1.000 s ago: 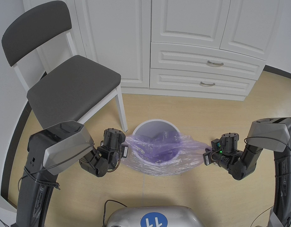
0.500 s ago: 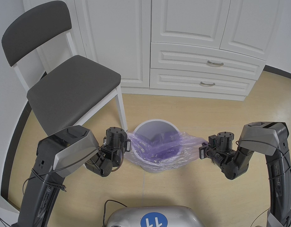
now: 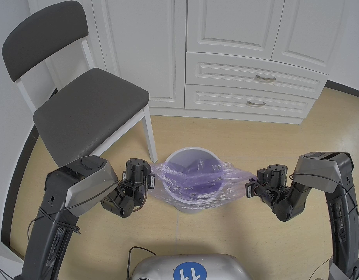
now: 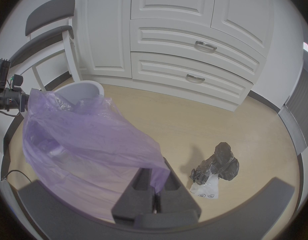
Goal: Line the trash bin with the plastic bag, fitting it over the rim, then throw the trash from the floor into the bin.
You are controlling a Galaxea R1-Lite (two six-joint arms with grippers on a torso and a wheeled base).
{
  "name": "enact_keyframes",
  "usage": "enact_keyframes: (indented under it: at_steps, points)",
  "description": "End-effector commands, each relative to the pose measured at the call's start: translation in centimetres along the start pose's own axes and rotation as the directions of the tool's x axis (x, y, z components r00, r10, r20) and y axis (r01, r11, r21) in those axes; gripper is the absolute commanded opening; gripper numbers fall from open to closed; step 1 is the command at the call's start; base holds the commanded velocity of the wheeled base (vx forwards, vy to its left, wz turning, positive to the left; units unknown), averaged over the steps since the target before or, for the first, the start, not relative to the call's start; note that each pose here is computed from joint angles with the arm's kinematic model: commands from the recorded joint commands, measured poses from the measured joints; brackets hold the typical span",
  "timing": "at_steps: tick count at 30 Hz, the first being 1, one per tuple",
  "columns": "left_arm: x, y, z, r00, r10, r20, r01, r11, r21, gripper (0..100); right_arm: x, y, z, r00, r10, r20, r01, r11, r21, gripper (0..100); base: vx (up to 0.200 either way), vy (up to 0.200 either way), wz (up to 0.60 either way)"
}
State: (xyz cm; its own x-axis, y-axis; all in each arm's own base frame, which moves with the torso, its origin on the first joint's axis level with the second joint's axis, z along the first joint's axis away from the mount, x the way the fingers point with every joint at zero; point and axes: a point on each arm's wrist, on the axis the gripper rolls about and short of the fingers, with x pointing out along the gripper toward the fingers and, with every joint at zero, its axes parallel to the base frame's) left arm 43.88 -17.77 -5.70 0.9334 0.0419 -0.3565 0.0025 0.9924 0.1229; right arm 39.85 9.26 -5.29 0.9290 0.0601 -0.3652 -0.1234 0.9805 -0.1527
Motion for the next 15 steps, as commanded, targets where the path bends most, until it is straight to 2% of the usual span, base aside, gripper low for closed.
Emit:
enact_keyframes:
  at_steps: [1,15]
  points:
    - [0.41,0.49,-0.12,1.0,0.012,-0.001,-0.012,1.0,-0.005,0,0.05,0.04,-0.07,1.0,0.0,0.0,0.0,1.0,0.0,0,0.0,0.0,0.0]
    - [1.03,1.27,-0.23,1.0,0.03,-0.003,-0.03,0.999,-0.013,0,0.02,-0.11,-0.03,1.0,-0.01,-0.003,0.01,1.0,0.001,0,0.0,0.0,0.0]
